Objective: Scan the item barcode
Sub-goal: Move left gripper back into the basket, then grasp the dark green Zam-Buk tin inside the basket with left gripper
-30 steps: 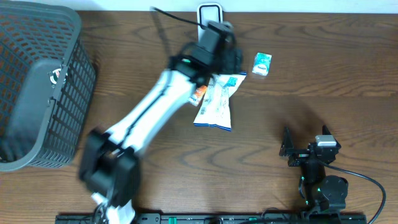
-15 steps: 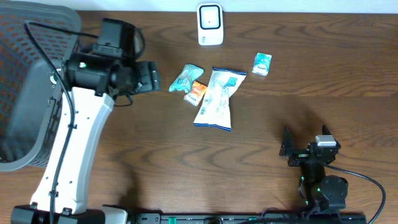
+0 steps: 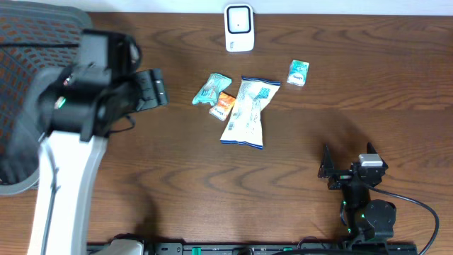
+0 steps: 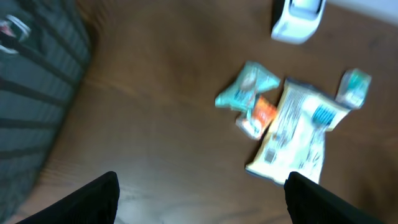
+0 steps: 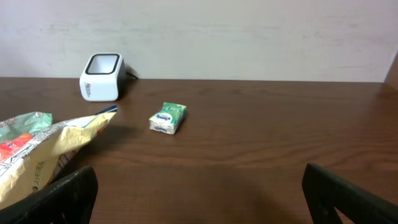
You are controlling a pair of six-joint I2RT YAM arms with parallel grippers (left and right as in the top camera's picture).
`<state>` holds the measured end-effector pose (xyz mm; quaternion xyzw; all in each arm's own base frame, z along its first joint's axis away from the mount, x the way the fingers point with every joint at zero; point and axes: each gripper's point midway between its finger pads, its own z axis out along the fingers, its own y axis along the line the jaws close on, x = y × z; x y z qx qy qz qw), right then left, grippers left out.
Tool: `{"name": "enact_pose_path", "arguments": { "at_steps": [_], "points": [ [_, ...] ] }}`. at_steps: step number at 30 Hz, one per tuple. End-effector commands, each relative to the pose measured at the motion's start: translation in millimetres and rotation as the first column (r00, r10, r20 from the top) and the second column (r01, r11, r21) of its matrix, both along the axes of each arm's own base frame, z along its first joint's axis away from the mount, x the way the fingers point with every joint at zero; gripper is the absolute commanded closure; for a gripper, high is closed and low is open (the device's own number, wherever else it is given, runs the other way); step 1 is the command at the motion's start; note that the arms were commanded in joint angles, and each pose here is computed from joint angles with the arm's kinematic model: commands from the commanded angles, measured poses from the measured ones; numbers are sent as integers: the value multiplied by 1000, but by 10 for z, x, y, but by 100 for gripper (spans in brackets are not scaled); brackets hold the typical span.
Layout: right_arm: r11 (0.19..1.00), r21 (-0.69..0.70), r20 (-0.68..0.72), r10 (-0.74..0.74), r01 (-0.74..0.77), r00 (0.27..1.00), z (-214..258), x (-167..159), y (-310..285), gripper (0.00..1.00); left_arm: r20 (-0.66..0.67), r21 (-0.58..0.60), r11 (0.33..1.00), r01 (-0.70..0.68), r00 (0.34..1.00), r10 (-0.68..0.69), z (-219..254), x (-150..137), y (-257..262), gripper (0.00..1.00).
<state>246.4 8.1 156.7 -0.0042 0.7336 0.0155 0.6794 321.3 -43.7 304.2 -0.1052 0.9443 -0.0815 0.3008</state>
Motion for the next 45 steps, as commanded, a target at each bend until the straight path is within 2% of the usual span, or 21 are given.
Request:
{"name": "enact_pose_path", "arguments": {
  "at_steps": [1, 4, 6, 9, 11, 12, 13, 18, 21, 22, 24, 27, 30, 32, 38, 45],
  "points": [
    [1000, 10, -4, 1, -1, 1000, -15, -1, 6, 1, 206, 38, 992, -122, 972, 112, 560, -105, 382, 16],
    [1000, 10, -4, 1, -1, 1000, -15, -1, 6, 1, 356, -47, 968, -247, 901, 247, 947, -135, 658, 17],
    [1000, 10, -4, 1, -1, 1000, -14, -1, 6, 1, 496, -73, 954, -292, 819, 288, 1314, -94, 844, 17],
    [1000, 10, -4, 1, -1, 1000, -15, -1, 6, 1, 604, -50, 935, -352, 734, 309, 1611, -39, 1089, 17],
    [1000, 10, -4, 1, -1, 1000, -15, -1, 6, 1, 640, -12, 867, -498, 662, 390, 1692, -58, 1447, 16],
    [1000, 10, -4, 1, -1, 1000, -13, -1, 6, 1, 645, 15, 785, -619, 606, 466, 1674, -92, 1763, 17],
    [1000, 10, -4, 1, -1, 1000, -13, -1, 6, 1, 627, 42, 735, -676, 591, 508, 1584, -84, 1978, 17],
    [1000, 10, -4, 1, -1, 1000, -14, -1, 6, 1, 519, 142, 666, -732, 628, 580, 1130, 43, 2468, 17],
    [1000, 10, -4, 1, -1, 1000, -14, -1, 6, 1, 382, 219, 636, -740, 665, 642, 623, 120, 2812, 17],
    [1000, 10, -4, 1, -1, 1000, -13, -1, 6, 1, 334, 244, 651, -719, 693, 640, 470, 169, 2869, 21],
    [1000, 10, -4, 1, -1, 1000, -13, -1, 6, 1, 200, 263, 754, -602, 799, 567, 121, 378, 2865, 22],
    [1000, 10, -4, 1, -1, 1000, -14, -1, 6, 1, 87, 139, 865, -482, 876, 474, -276, 726, 2777, 21],
    [1000, 10, -4, 1, -1, 1000, -12, -1, 6, 1, 0, 150, 910, -388, 920, 392, -669, 875, 2788, 21],
    [1000, 10, -4, 1, -1, 1000, -15, -1, 6, 1, -65, 164, 925, -342, 932, 357, -948, 924, 2813, 21],
    [1000, 10, -4, 1, -1, 1000, -15, -1, 6, 1, -204, 150, 932, -330, 912, 356, -1828, 1114, 2964, 20],
    [1000, 10, -4, 1, -1, 1000, -13, -1, 6, 1, -181, 154, 931, -332, 917, 357, -2202, 1344, 3096, 21]
  ]
}}
